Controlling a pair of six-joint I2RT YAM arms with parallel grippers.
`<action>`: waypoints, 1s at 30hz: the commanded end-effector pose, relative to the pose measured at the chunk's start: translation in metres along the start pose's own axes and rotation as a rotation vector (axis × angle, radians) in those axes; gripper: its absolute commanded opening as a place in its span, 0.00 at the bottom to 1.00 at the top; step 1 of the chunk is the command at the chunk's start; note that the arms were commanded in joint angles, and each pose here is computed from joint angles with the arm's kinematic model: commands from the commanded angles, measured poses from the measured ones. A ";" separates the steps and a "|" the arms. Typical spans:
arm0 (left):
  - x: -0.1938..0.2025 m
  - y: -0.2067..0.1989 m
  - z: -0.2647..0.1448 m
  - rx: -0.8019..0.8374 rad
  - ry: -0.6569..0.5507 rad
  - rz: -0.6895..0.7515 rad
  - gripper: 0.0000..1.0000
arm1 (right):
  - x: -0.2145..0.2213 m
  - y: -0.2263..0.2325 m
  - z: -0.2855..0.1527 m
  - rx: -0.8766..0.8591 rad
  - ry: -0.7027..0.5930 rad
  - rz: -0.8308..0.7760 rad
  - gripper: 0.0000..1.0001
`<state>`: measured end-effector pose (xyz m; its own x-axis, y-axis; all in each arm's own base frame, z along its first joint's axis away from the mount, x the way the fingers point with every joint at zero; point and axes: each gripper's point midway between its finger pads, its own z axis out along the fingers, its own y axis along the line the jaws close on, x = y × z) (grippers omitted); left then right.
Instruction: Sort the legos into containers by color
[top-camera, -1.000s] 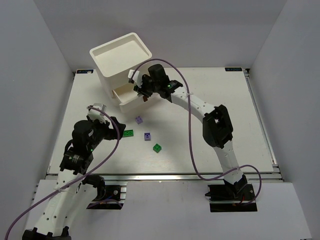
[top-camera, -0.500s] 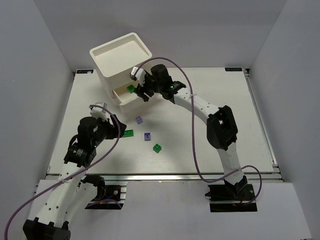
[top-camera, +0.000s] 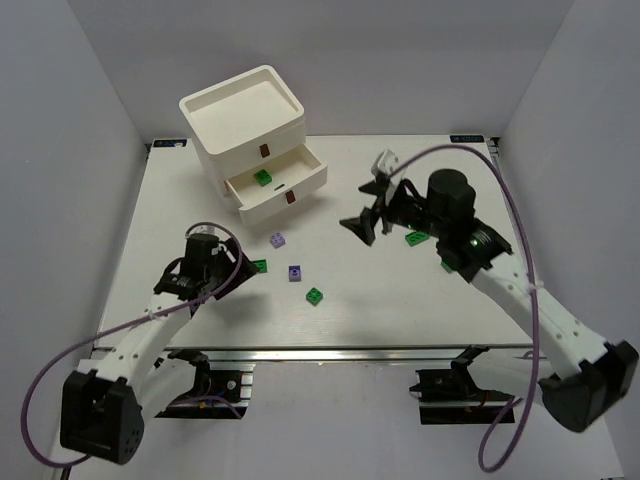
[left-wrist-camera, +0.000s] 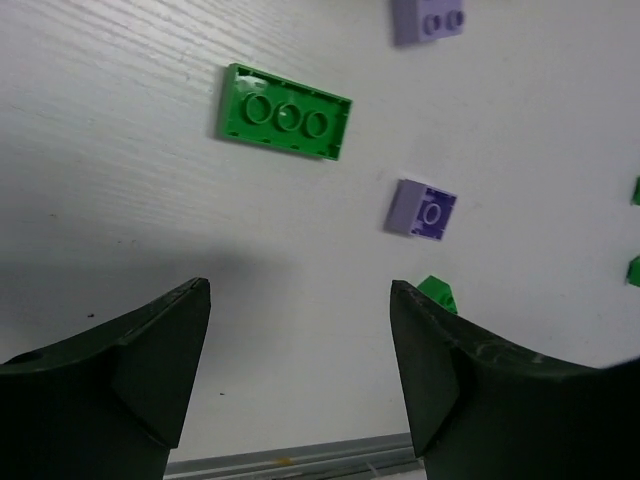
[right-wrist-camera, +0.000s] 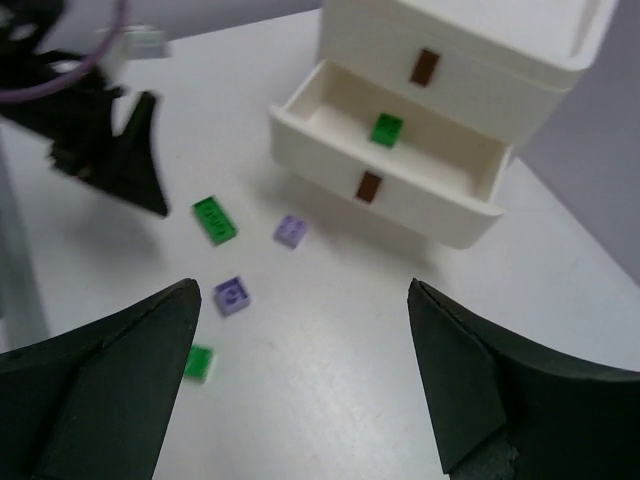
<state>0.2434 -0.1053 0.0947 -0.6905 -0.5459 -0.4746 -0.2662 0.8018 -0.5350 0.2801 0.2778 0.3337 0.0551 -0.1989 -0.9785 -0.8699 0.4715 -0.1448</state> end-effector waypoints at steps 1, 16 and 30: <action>-0.011 -0.003 0.011 -0.067 0.014 -0.008 0.82 | 0.035 0.054 -0.028 -0.213 0.052 0.069 0.89; -0.025 0.024 0.040 -0.388 -0.004 -0.300 0.88 | 0.077 0.065 -0.063 -0.254 -0.009 0.030 0.71; -0.019 0.006 0.080 -0.566 0.188 -0.448 0.88 | 0.069 0.056 -0.068 -0.176 -0.021 0.001 0.69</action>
<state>0.3164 -0.1027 0.0425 -0.5332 -0.8220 -0.1999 -0.7938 0.5679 -0.2178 0.1977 0.2330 0.2501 0.0006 -0.2041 -0.9789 -0.9535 0.2949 -0.0620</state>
